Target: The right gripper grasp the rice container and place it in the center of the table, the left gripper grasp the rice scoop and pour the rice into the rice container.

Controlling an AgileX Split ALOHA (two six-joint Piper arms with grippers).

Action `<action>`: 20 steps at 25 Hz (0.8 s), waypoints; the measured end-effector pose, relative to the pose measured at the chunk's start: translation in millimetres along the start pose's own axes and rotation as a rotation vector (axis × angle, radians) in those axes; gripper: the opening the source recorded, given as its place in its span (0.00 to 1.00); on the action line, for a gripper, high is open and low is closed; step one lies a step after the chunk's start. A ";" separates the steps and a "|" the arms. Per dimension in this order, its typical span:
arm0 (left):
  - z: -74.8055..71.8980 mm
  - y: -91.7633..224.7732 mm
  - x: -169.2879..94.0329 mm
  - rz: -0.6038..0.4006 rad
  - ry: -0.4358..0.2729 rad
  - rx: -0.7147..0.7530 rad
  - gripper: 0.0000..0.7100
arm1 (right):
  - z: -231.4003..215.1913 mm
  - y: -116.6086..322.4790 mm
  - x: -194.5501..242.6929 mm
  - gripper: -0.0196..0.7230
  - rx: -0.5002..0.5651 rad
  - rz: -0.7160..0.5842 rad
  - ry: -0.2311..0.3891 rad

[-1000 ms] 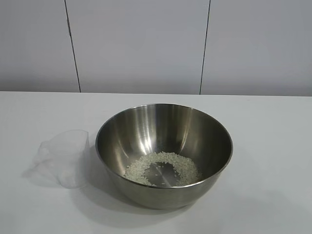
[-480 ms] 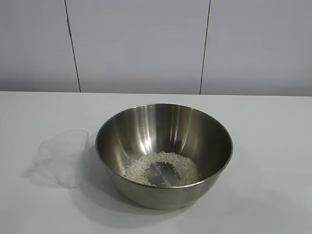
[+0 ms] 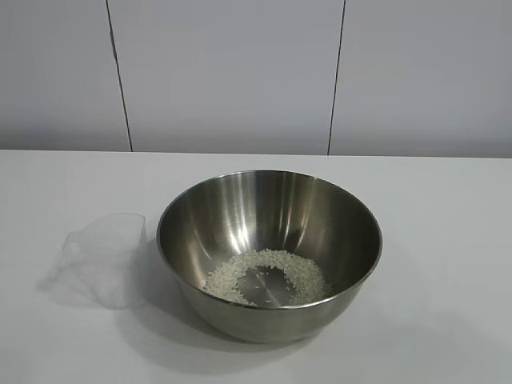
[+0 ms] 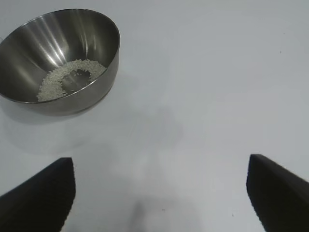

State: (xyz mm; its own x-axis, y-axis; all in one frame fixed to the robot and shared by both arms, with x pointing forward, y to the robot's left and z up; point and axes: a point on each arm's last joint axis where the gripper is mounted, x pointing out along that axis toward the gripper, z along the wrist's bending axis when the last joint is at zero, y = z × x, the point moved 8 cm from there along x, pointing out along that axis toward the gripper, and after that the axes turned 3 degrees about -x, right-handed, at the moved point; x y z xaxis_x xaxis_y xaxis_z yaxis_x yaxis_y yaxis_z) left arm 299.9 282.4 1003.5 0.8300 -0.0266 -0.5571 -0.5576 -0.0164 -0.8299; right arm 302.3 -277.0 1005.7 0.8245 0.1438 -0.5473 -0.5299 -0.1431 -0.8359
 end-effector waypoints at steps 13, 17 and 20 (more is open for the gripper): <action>-6.9 1.9 -4.6 -0.033 0.089 0.036 0.93 | 1.1 -1.6 0.0 0.92 0.004 -0.010 -0.006; -7.0 2.4 -5.2 -0.042 0.089 0.037 0.93 | 1.8 -1.9 0.0 0.92 0.006 -0.011 -0.011; -6.8 3.3 -3.4 -0.039 0.089 0.035 0.93 | 2.1 -2.0 0.0 0.92 0.007 -0.011 -0.012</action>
State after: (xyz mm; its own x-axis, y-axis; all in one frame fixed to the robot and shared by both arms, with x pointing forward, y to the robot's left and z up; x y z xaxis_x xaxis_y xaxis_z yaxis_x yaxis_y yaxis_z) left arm 295.1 275.6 1002.8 0.8459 -0.1151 -0.5207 -0.5225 0.0162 -0.8525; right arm 302.9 -274.7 1007.3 0.8280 0.1576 -0.5381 -0.5218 -0.1347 -0.8423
